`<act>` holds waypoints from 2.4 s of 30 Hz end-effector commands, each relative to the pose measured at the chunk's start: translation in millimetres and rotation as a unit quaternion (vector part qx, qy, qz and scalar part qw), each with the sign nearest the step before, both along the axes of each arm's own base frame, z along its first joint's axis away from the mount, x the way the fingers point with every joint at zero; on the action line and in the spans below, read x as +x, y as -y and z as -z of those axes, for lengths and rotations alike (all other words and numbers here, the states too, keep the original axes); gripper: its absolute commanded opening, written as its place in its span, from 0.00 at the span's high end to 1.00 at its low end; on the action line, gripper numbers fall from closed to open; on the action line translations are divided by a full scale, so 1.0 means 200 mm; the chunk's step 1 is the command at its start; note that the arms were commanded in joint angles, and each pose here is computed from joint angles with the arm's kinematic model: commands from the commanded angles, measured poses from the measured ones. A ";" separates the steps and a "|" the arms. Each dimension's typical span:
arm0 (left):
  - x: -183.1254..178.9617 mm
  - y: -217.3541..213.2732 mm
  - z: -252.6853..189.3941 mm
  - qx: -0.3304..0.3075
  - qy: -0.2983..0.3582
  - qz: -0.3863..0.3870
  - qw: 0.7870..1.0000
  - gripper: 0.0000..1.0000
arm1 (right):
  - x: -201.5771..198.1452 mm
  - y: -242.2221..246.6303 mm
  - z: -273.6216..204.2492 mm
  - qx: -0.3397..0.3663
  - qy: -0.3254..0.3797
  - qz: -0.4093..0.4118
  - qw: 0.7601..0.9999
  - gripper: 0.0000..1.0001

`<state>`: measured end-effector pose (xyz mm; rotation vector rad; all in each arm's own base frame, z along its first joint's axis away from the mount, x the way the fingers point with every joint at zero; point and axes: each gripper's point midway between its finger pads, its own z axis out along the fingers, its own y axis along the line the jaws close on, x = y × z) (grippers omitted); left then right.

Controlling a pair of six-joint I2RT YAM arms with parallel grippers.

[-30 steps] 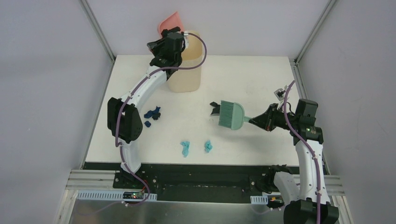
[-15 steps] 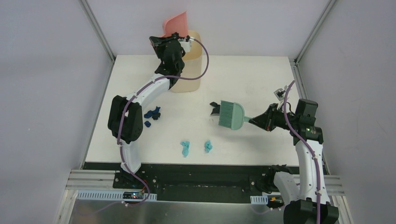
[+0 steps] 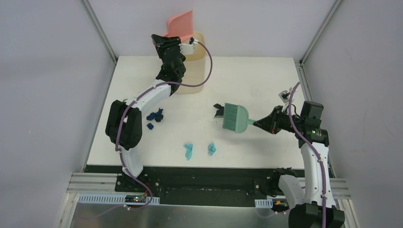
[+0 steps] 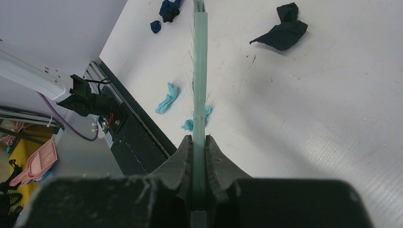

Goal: Sweep away the paper scraps from the table

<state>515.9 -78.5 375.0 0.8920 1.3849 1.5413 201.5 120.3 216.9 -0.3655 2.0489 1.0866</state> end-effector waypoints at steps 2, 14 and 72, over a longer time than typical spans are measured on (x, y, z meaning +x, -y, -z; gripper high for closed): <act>-0.08 0.01 -0.11 -0.015 0.030 0.005 0.999 1.00 | 0.00 0.00 -0.06 -0.001 0.036 -0.009 0.999 1.00; -0.32 -0.08 -0.21 -0.017 0.063 0.027 0.997 1.00 | 0.00 0.00 -0.06 -0.001 0.040 -0.010 0.999 1.00; -1.16 0.35 1.13 -0.628 -0.351 -0.006 0.694 1.00 | -0.18 -0.54 -0.07 -0.087 -0.100 -0.345 0.929 1.00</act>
